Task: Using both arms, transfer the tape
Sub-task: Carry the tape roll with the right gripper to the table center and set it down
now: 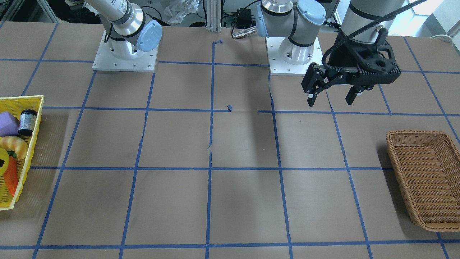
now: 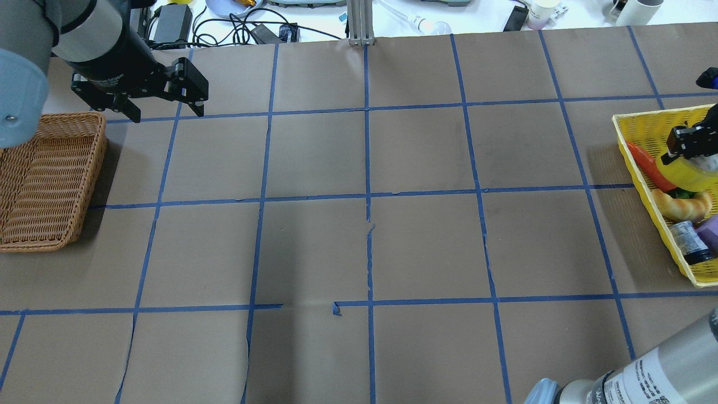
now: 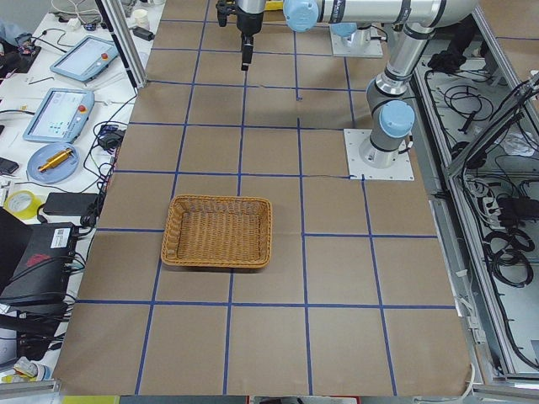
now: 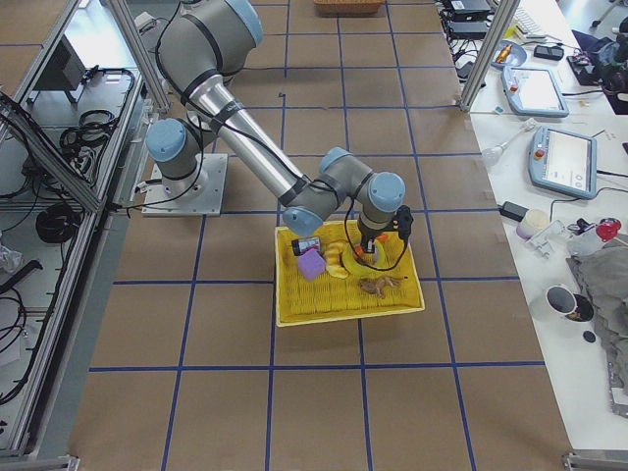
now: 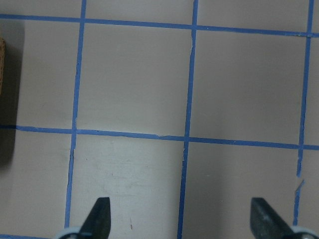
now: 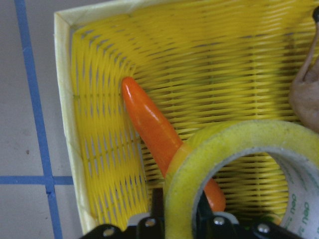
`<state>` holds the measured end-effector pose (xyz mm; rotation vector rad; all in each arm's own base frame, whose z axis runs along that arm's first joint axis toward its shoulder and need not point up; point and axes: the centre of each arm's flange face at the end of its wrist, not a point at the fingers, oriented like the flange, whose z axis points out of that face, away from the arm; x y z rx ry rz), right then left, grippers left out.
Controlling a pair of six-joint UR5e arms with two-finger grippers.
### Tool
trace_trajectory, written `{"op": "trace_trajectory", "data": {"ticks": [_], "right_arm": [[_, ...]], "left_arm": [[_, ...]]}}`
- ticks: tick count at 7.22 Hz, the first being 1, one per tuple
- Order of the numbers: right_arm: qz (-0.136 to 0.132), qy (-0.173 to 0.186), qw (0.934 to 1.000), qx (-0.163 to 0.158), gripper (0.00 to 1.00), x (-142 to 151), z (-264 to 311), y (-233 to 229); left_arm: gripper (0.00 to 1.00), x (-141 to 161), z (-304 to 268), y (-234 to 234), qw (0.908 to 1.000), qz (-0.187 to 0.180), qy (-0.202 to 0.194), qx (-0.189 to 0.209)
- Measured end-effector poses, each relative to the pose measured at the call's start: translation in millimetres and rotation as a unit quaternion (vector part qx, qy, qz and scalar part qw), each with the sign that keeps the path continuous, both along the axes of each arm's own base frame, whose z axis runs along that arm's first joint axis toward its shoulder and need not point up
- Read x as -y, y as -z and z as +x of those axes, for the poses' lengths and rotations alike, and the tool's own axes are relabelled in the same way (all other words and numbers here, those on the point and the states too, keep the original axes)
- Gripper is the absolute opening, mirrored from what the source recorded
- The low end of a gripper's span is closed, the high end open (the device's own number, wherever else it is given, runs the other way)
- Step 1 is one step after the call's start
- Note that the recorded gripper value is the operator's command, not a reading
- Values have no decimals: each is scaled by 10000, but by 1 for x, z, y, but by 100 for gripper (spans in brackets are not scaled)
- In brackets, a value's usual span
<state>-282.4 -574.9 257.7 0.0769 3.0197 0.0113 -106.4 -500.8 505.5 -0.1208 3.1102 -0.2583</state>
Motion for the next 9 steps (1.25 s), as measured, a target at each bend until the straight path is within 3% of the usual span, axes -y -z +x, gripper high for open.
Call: {"op": "trace_trajectory", "data": {"ticks": [2,4,6,9], "right_arm": [[-39,-8,9996,-294,0,-12,13,-55],[-54,207,9986,-477,0,-7,74,-99],[-54,553,9971,-514,0,21,205,-108],[-78,1361,9886,-641,0,30,427,-77]], "left_arm": [[100,0,0,0,10000,-3,4,1],[100,0,0,0,10000,-4,5,4],[100,0,0,0,10000,-2,-1,4],[100,0,1,-1,10000,-10,-5,6]]}}
